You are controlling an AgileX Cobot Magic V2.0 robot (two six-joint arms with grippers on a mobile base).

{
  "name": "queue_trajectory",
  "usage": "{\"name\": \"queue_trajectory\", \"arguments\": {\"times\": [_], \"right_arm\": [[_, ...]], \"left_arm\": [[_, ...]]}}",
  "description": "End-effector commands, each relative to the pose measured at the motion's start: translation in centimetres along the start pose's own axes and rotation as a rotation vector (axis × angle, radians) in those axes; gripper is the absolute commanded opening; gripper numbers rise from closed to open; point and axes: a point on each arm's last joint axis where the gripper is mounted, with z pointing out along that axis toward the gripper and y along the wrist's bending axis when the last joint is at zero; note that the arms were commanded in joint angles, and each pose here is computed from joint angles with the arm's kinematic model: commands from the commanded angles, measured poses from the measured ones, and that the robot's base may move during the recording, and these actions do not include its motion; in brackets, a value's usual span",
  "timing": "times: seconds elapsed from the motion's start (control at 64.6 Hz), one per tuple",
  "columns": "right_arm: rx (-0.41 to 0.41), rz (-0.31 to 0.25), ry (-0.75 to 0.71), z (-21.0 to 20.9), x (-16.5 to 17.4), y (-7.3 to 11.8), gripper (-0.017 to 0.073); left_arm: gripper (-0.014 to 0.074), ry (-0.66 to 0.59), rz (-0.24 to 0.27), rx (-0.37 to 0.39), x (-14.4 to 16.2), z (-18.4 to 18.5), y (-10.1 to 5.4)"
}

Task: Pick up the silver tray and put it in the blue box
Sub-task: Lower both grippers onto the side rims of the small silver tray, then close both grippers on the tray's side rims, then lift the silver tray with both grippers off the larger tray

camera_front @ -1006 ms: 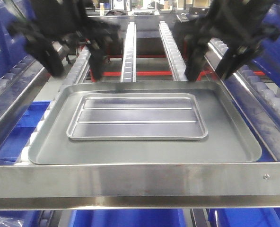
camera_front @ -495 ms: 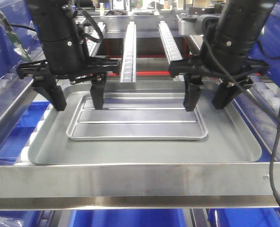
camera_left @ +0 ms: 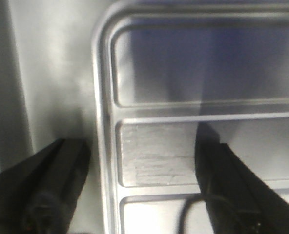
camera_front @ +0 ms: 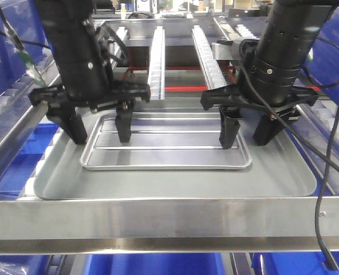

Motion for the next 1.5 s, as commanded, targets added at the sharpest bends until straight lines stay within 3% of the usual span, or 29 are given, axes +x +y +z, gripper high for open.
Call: {"name": "queue_trajectory", "arguments": {"times": [0.0,0.17,0.402,0.495,0.929,1.176,1.486], "right_arm": [[-0.021,0.003,-0.123,-2.5,-1.8,0.2,0.0477],[-0.02,0.003,-0.122,-2.5,-1.7,0.2,0.041],[-0.018,0.003,-0.107,-2.5,-1.6,0.1,0.0139],[-0.017,0.003,-0.102,-2.5,-1.6,0.1,0.0042],[-0.016,0.003,-0.09,-2.8,-1.7,0.2,0.0057],[-0.02,-0.001,-0.089,-5.2,-3.3,0.6,0.0057],[-0.043,-0.006,-0.195,-10.6,-3.8,0.9,0.0057]], "left_arm": [[0.0377,-0.072,-0.002,0.035,-1.0,-2.3,-0.5],[0.0298,-0.069,-0.001,0.034,-1.0,-2.3,-0.5],[0.0004,-0.069,-0.001,0.034,-1.0,-2.3,-0.5],[0.0013,-0.069,-0.001,0.034,-1.0,-2.3,-0.5],[0.0011,-0.068,-0.004,0.028,-1.5,-3.2,-0.6],[0.0011,-0.1,0.002,0.029,-3.0,-5.7,-1.2],[0.0011,-0.195,0.013,0.06,-3.2,-11.2,-1.4]]}}
